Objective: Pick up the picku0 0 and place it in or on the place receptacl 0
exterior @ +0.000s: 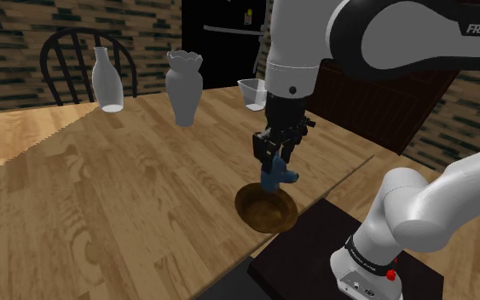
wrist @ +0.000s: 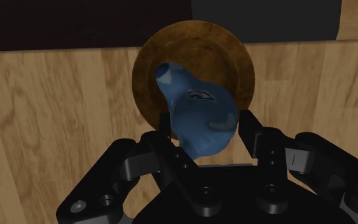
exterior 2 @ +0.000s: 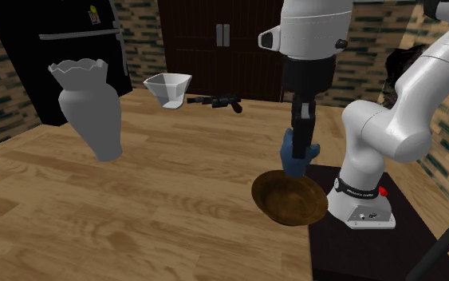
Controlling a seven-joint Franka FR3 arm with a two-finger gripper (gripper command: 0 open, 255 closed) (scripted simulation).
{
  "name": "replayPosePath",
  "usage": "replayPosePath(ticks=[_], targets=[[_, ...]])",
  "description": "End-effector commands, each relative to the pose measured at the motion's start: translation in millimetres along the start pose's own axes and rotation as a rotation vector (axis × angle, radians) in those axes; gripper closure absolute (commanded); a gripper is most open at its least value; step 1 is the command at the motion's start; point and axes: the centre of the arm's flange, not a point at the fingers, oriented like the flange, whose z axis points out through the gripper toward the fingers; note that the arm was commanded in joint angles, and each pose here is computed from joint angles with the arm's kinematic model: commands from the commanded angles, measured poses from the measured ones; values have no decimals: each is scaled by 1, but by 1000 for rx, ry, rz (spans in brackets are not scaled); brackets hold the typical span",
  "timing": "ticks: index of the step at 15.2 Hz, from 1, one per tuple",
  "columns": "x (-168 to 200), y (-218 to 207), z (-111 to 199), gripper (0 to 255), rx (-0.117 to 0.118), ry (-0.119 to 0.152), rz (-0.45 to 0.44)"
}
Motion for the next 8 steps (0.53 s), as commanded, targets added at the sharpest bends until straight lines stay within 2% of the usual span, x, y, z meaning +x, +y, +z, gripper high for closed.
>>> replayPosePath(ticks=[1, 8], targets=[[1, 0, 11, 255, 0, 0, 0], [4, -3, 47, 255, 0, 0, 0]])
